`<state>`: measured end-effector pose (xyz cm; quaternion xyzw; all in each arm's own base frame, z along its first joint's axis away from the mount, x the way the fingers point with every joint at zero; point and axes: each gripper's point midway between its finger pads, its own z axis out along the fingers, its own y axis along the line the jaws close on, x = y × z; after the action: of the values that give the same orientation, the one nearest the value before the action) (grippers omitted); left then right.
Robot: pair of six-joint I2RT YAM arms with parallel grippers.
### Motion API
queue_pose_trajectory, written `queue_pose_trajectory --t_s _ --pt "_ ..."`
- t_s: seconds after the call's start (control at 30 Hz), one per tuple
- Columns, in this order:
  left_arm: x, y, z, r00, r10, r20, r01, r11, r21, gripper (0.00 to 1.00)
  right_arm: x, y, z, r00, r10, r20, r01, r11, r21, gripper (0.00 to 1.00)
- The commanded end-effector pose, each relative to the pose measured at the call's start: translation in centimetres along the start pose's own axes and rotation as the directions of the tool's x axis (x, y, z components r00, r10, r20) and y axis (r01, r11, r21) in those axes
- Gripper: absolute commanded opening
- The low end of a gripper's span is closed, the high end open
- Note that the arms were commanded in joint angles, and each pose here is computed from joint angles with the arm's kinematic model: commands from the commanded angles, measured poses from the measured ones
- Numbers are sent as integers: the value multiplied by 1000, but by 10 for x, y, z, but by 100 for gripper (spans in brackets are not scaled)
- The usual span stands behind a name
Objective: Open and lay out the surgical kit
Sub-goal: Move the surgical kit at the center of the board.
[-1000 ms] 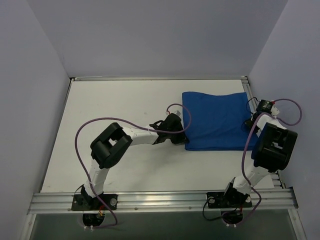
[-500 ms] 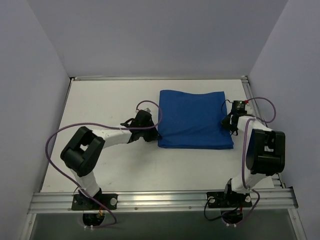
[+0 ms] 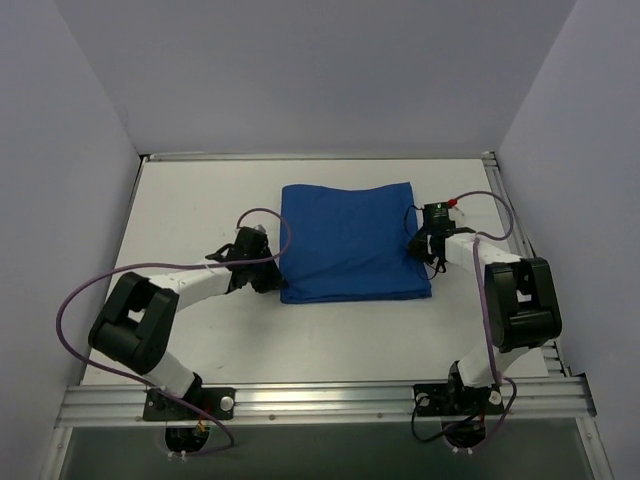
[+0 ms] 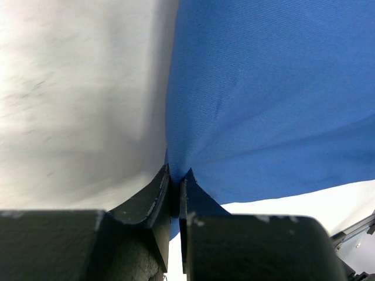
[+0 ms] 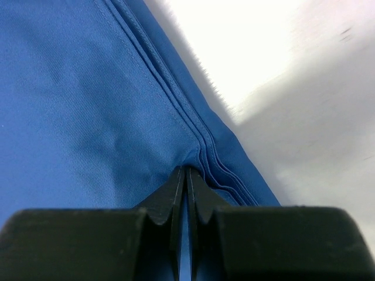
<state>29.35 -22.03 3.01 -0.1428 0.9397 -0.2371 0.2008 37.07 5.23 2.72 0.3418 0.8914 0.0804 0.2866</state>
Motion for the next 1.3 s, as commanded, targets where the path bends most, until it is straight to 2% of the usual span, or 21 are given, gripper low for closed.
queue_pose_trajectory --t_s 0.0,0.27,0.5,0.7,0.73,0.77,0.8,0.87,0.9,0.97,1.0,1.03,1.07,1.13,1.27 --pt "16 56 -15 999 -9 -32 4 986 -165 2 -1 0 1 1000 10 28 -11 999 44 0" --pt "-2 94 -30 999 -38 23 42 976 -215 2 19 21 2 999 -45 -1 45 999 12 0" --pt "-16 91 -25 999 -33 20 37 977 -210 2 18 31 4 998 -49 25 49 999 0 0" --pt "-6 88 -25 998 -66 -6 63 981 -184 2 11 32 1 997 -67 44 67 998 8 0" --pt "-6 87 -29 998 -67 -2 66 981 -182 2 10 32 -5 996 -71 44 71 997 13 3" --pt "-7 87 -32 998 -67 7 67 981 -184 5 9 30 -7 996 -75 46 74 997 21 15" --pt "-11 83 -35 998 -62 18 65 982 -180 16 7 32 -11 995 -90 53 89 996 19 22" --pt "-17 78 -47 998 -54 43 61 982 -177 26 -5 38 -24 992 -99 84 98 995 16 35" --pt "-22 76 -51 997 -44 59 54 982 -182 40 -10 39 -29 989 -115 95 114 993 19 43" --pt "-35 66 -68 995 -25 95 42 984 -176 53 -26 46 -48 983 -124 135 124 992 14 50" --pt "-41 64 -74 993 -14 117 36 982 -186 66 -31 47 -55 979 -139 149 138 990 15 57" --pt "-50 55 -87 990 -8 142 33 984 -177 73 -39 52 -68 975 -140 175 142 990 -2 60" --pt "-54 49 -95 988 3 152 23 986 -166 78 -47 55 -79 971 -144 192 148 989 -7 68" --pt "-72 36 -117 975 26 219 11 986 -168 89 -60 60 -103 958 -164 237 175 984 -29 75" --pt "-82 0 -149 948 116 296 -68 984 -167 97 -78 62 -151 926 -226 302 253 966 -54 91"
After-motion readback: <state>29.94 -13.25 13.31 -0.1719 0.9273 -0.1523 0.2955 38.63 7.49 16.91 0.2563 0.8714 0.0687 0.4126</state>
